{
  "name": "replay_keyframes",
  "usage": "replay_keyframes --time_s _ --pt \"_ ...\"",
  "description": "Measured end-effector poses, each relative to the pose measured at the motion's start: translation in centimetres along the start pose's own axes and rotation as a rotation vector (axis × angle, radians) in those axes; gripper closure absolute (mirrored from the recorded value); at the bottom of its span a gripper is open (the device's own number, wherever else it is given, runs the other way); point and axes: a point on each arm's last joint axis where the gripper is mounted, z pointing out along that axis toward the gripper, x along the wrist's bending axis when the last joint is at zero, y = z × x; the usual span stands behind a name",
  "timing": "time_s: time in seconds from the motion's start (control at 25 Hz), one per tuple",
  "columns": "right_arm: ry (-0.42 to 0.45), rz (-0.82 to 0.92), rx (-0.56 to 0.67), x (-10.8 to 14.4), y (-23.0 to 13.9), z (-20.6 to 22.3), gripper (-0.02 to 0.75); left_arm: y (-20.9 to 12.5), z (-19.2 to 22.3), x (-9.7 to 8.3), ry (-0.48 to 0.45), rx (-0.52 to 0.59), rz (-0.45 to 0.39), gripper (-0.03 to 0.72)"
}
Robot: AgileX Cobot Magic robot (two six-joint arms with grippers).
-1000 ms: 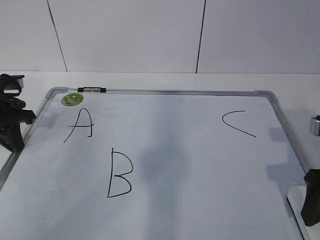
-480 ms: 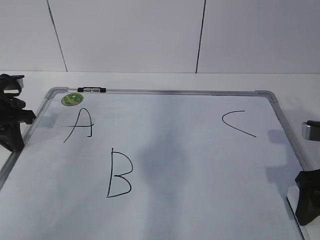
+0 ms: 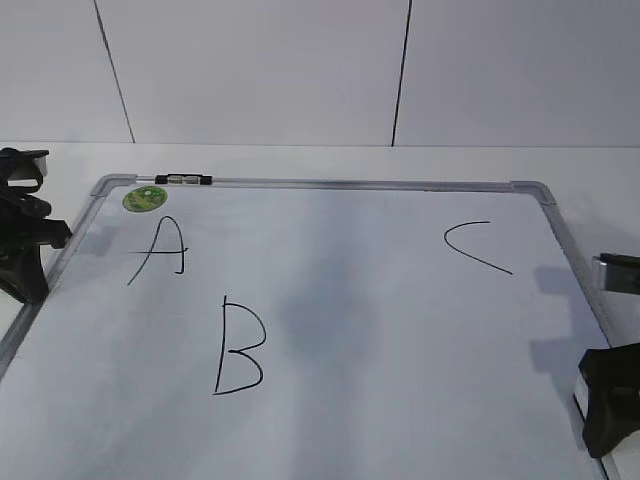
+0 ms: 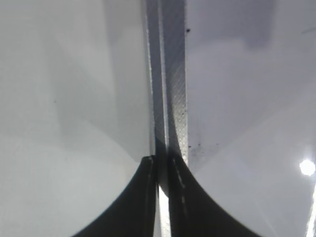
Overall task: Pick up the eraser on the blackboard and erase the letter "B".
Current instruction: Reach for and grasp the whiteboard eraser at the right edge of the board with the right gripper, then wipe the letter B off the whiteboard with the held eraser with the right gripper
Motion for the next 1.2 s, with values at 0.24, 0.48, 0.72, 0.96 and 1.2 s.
replay_keyframes --time_s 0.24,0.48,0.72,0.96,1.2 --pt "0.005 0.004 0.003 0.04 0.06 0.11 0.061 0.00 0.00 0.00 0.000 0.000 0.000 0.667" --pt "0.006 0.005 0.003 0.05 0.06 0.11 0.069 0.00 0.00 0.00 0.000 0.000 0.000 0.667" --pt "0.005 0.004 0.001 0.05 0.10 0.07 0.130 0.00 0.00 0.00 0.000 0.000 0.000 0.667" --pt "0.001 0.000 0.001 0.05 0.09 0.07 0.174 0.00 0.00 0.00 0.000 0.000 0.000 0.667" --pt "0.001 0.000 -0.001 0.06 0.13 0.03 0.176 0.00 0.00 0.00 0.000 0.000 0.000 0.667"
